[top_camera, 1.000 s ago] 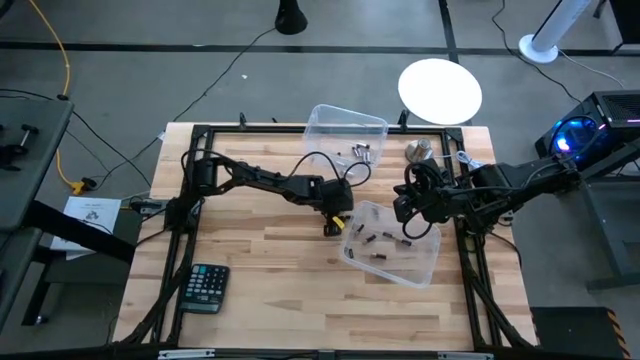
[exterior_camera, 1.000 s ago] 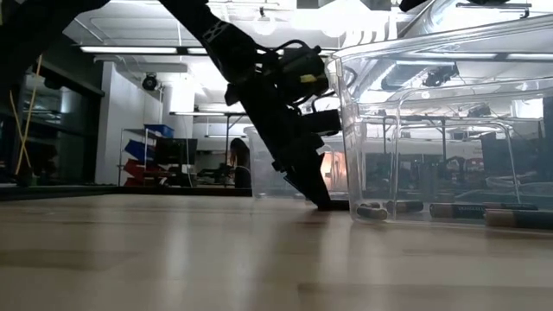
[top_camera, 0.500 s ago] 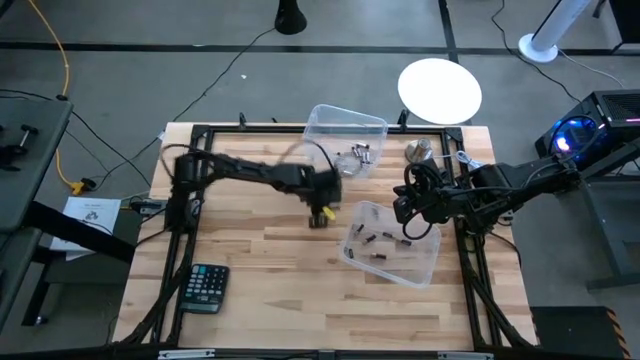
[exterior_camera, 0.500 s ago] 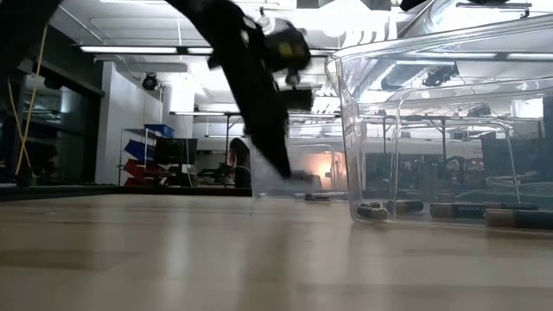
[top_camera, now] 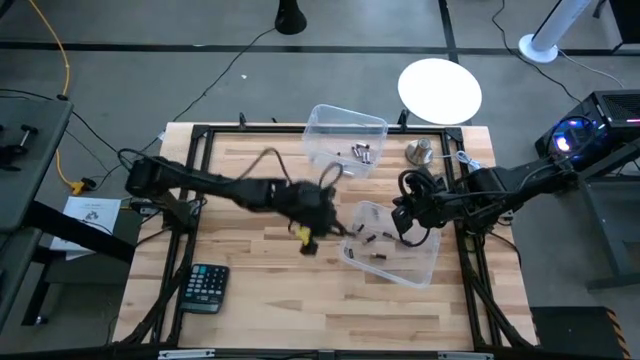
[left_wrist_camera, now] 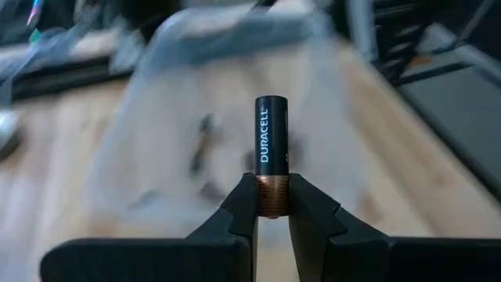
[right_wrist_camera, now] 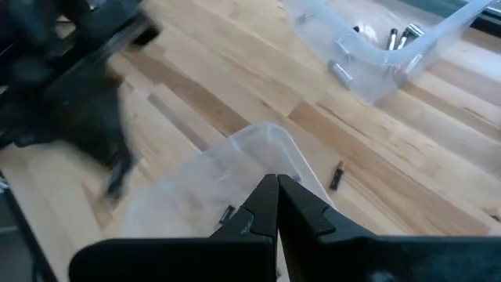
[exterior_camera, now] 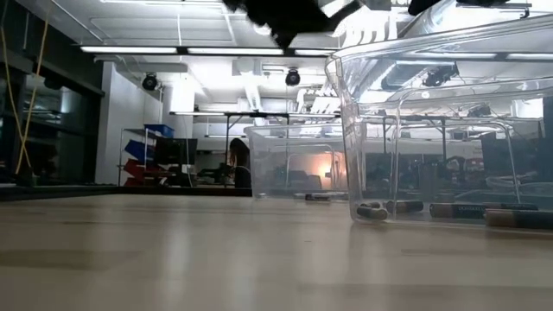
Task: Sort batteries
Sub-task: Put the black battery into the bottom transparent bin
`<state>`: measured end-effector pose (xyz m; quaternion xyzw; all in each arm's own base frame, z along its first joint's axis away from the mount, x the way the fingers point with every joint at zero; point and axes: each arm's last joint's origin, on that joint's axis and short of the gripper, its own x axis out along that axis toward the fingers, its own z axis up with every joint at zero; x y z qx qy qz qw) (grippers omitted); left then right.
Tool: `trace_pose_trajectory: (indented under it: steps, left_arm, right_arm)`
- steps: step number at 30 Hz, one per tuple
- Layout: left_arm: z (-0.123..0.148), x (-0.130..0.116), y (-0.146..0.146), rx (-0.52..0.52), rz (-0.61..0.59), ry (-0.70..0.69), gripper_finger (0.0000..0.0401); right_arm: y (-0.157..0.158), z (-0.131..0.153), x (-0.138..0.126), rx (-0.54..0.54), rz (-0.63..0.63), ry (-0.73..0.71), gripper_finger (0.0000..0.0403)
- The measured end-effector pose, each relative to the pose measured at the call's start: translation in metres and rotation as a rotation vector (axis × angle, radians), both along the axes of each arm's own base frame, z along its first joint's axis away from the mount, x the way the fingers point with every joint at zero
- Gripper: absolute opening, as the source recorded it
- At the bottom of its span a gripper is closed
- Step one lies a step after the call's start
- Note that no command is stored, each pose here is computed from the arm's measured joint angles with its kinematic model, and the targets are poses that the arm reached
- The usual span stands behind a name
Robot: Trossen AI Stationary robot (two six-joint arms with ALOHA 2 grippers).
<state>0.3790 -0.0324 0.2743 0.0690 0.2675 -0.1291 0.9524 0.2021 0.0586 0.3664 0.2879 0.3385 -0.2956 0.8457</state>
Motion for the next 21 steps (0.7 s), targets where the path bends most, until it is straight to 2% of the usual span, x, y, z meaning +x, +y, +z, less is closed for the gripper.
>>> trace_pose_trajectory:
  steps: [3, 8, 10, 13, 16, 18, 21]
  left_arm:
    - [-0.004, 0.012, -0.022, -0.016, 0.008, -0.092, 0.0042]
    - [-0.014, 0.035, -0.024, -0.003, 0.095, -0.058, 0.0134]
    - [-0.004, 0.042, -0.021, -0.020, 0.114, -0.054, 0.0169]
    - [0.013, 0.039, -0.014, 0.016, 0.117, 0.025, 0.0210]
    - [0.031, 0.022, -0.003, 0.061, 0.115, 0.127, 0.0229]
    - [0.048, 0.004, 0.006, 0.063, 0.137, 0.149, 0.0230]
    - [0.063, -0.032, 0.022, 0.054, 0.221, 0.174, 0.0221]
  right_arm:
    - [0.000, -0.004, 0.005, -0.016, -0.011, 0.017, 0.0000]
    - [-0.001, -0.011, 0.016, -0.033, -0.050, 0.037, 0.0004]
    - [-0.003, -0.014, 0.019, -0.015, -0.063, 0.060, 0.0014]
    - [-0.007, -0.021, 0.022, 0.030, -0.064, 0.137, 0.0041]
    - [-0.014, -0.029, 0.021, 0.057, -0.101, 0.247, 0.0064]
    - [-0.018, -0.035, 0.019, 0.068, -0.108, 0.359, 0.0068]
    - [-0.024, -0.048, 0.016, 0.126, -0.072, 0.503, 0.0041]
